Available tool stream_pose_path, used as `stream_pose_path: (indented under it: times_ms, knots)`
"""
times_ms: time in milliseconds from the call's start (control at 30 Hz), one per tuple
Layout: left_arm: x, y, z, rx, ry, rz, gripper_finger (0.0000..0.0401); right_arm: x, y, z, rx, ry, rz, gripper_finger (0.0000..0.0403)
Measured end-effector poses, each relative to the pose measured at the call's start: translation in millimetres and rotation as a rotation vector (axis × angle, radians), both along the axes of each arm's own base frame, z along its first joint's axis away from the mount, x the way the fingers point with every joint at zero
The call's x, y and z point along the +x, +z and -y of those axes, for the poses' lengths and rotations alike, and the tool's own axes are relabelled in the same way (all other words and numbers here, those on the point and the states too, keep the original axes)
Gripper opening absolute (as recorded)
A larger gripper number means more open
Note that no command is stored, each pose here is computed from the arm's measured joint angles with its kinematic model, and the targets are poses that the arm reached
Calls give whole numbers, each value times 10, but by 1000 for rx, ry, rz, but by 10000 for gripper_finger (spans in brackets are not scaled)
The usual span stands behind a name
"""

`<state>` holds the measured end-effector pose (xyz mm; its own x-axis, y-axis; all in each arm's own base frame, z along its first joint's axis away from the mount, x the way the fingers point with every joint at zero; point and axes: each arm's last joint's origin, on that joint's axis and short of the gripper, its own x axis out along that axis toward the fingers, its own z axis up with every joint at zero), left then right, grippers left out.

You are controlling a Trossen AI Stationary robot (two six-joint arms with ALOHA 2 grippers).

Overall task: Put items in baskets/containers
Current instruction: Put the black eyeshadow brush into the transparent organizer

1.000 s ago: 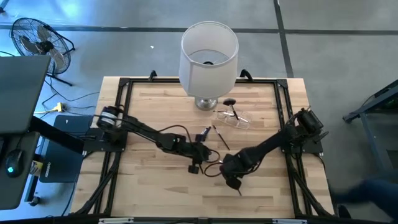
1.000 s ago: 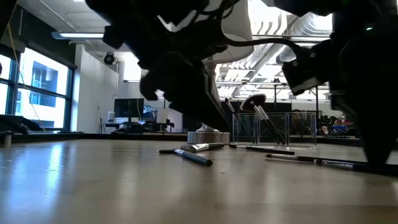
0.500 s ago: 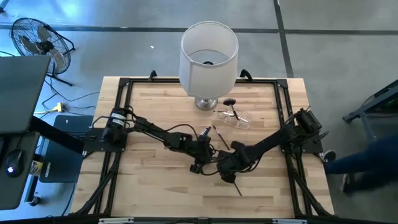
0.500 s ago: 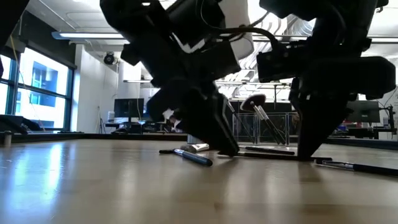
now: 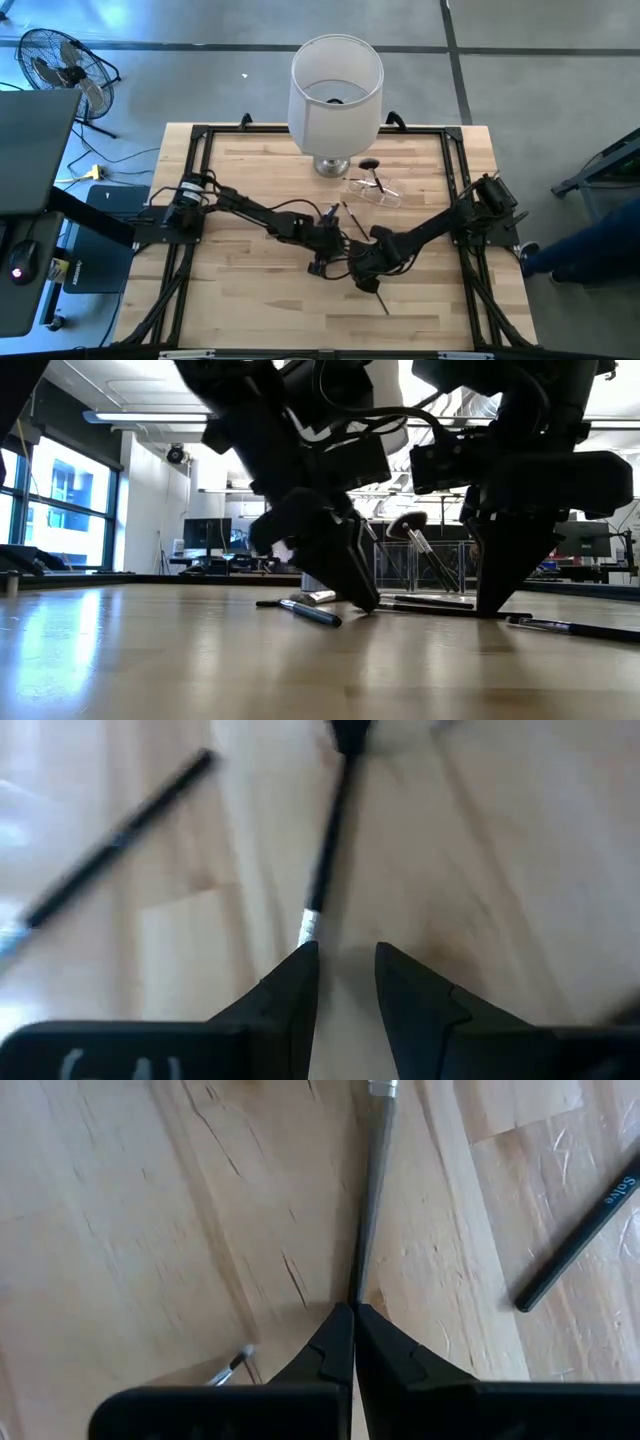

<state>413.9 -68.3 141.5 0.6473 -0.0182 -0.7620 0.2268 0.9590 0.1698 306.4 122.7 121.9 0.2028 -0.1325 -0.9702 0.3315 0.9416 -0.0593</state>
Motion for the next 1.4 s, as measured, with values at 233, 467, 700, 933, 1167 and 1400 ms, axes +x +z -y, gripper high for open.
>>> stream_pose_path:
  times_ms: [233,467,700,933,1167,1400]
  knots:
    - [52,146,-52,134,23,-33,99,-1,0,-5,5,4,-2,1]
    - [-5,89,-110,12,-33,-129,99,-2,0,-8,9,-6,-1,0]
    - [17,15,-92,0,-46,-137,99,-1,0,-9,13,-22,3,0]
    - [26,-89,-78,-36,-71,-169,93,4,1,-14,19,-41,12,0]
    - [-6,-117,-74,-53,-71,-215,10,9,2,-20,33,-81,22,1]
    - [-2,-102,-80,-40,-47,-231,4,-1,85,-15,43,-86,46,17]
